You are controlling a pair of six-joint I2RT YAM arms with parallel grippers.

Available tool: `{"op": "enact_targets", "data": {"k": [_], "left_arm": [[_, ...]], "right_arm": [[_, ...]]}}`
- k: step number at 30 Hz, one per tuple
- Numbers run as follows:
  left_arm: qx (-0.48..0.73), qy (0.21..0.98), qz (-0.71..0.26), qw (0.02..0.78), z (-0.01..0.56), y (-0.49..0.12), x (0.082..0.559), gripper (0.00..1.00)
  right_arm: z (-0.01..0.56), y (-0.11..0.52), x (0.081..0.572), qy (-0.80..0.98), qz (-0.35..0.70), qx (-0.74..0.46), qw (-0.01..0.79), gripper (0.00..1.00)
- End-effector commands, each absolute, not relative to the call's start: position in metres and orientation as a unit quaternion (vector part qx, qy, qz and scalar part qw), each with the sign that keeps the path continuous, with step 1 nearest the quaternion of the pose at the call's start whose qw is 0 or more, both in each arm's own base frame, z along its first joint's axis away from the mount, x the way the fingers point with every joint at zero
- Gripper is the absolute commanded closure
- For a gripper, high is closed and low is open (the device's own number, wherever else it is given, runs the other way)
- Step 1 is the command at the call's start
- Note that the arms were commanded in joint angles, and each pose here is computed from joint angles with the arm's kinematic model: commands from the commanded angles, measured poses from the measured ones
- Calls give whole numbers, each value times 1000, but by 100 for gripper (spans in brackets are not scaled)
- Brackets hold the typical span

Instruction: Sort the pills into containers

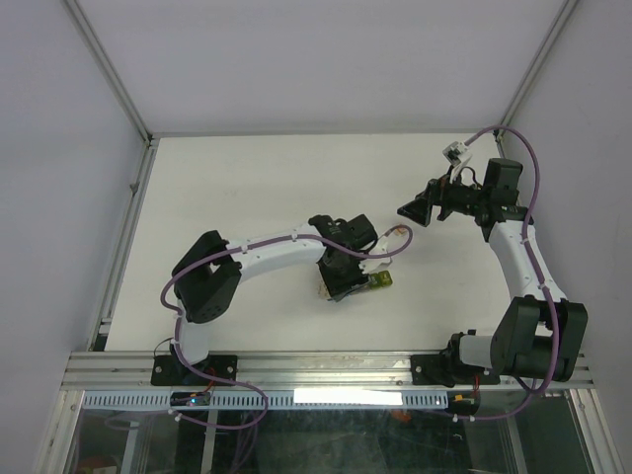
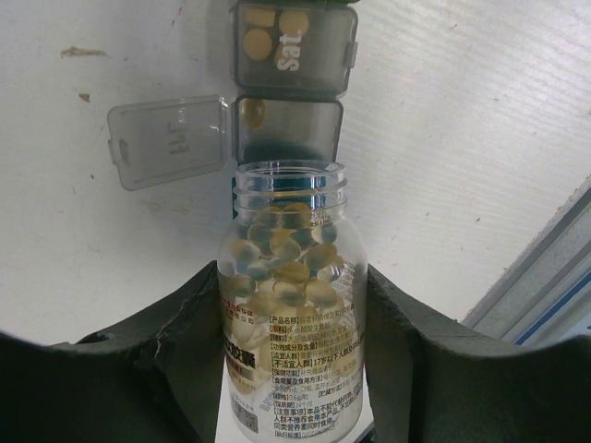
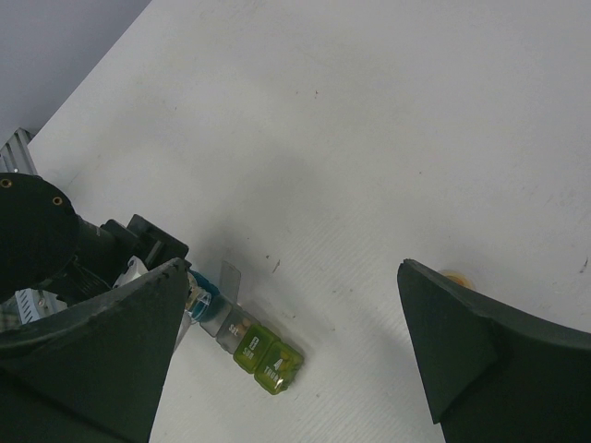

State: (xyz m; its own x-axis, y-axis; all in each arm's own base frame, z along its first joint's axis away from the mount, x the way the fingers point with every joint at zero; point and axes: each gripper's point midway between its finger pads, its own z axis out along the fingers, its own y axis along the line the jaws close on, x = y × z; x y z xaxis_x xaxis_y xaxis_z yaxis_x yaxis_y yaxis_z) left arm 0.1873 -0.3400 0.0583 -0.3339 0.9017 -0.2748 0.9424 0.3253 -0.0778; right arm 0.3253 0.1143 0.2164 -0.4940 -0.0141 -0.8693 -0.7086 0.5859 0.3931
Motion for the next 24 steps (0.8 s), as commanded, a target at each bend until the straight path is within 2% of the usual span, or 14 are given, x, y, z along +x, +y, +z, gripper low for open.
{"op": "enact_targets", "data": {"k": [1,4,6,9,12,14,17,20,22,24], "left_arm": [[553,815,-138,105,78,-348,195,100],[576,797,-125,136,75,-351,196,100],[550,816,-139,107,74,-346,200,100],[579,793,-128,137,76,-357,195,100],[558,810,-146,106,74,-352,196,100],[590,786,-132,129,80,-365,186,100],[549,818,-132,108,69,-342,203,100],[586,789,-130,131,79,-360,188,100],[562,809,-122,119,67,-345,204,100],[562,809,-139,101,73,-353,193,100]], "right_arm": [[240,112,331,752,381,-252,475,1],[241,112,331,752,380,-252,475,1],[241,112,331,752,380,-252,476,1],[242,111,332,752,378,-251,477,1],[241,111,331,753,380,-250,476,1],[242,110,332,753,378,-250,477,1],[241,111,332,753,381,-250,475,1],[241,110,333,754,378,-249,476,1],[242,110,332,753,380,-250,475,1],[242,110,332,753,376,-250,478,1]]}}
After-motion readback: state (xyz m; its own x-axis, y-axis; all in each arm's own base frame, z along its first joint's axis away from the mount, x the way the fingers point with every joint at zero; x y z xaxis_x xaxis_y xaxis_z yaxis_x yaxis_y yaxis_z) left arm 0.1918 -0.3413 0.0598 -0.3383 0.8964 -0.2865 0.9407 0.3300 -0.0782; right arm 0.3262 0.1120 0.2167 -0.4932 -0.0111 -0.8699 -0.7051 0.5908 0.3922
